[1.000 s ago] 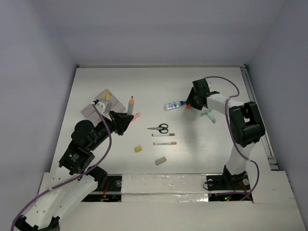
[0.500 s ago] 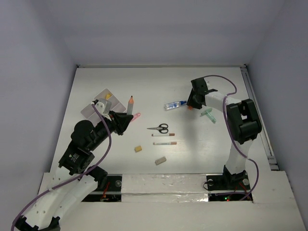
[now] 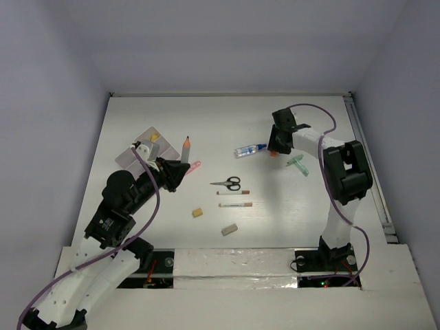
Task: Sort the stationery into containers
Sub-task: Close the pen cap on the pen.
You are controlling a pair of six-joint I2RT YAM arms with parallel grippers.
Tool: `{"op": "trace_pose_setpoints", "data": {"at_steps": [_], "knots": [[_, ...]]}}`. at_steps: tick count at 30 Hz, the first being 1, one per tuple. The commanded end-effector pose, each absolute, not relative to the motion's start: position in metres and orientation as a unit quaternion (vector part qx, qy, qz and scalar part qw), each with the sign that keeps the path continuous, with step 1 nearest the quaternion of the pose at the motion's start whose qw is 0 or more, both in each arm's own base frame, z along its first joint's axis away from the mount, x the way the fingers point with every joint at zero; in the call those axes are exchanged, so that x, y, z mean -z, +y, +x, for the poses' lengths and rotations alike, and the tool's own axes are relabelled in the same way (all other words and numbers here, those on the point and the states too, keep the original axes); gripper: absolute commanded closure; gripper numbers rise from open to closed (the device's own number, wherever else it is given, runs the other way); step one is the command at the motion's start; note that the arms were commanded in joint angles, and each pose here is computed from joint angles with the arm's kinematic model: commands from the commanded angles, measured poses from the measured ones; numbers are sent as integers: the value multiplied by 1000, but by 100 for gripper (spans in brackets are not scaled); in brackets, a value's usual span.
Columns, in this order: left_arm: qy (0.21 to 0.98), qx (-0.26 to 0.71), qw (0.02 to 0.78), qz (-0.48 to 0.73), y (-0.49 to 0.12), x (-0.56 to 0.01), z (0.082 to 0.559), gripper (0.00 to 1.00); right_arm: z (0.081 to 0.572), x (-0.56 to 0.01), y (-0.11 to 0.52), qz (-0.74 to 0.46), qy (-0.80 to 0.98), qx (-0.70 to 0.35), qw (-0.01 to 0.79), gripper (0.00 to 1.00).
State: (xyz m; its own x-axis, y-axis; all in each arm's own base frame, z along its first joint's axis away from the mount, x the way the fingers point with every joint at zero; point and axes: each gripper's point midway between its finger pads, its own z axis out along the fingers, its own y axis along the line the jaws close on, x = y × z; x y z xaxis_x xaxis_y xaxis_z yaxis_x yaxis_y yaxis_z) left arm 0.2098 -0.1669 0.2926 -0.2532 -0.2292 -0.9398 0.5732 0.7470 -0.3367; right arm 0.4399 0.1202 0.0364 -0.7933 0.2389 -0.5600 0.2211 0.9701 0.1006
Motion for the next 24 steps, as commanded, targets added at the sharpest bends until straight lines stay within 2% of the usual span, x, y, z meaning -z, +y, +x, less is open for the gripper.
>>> {"op": "trace_pose_setpoints", "data": {"at_steps": [1, 8, 13, 14, 16, 20, 24], "knots": [[702, 339, 613, 126, -169, -302, 213, 100, 451, -40, 113, 111, 947, 8, 302, 54], [705, 340, 610, 126, -169, -300, 215, 100, 450, -34, 113, 112, 950, 9, 293, 60], [704, 340, 611, 125, -168, -301, 215, 100, 450, -32, 113, 110, 951, 10, 289, 61], [705, 340, 610, 126, -168, -300, 216, 100, 450, -33, 113, 110, 950, 11, 290, 68], [706, 340, 608, 126, -169, -299, 216, 100, 451, -34, 113, 112, 949, 10, 295, 76], [710, 340, 603, 126, -170, -295, 218, 100, 453, -58, 111, 120, 936, 1, 332, 79], [707, 348, 602, 130, -172, -296, 219, 100, 454, -131, 112, 123, 898, -42, 420, 79]]}}
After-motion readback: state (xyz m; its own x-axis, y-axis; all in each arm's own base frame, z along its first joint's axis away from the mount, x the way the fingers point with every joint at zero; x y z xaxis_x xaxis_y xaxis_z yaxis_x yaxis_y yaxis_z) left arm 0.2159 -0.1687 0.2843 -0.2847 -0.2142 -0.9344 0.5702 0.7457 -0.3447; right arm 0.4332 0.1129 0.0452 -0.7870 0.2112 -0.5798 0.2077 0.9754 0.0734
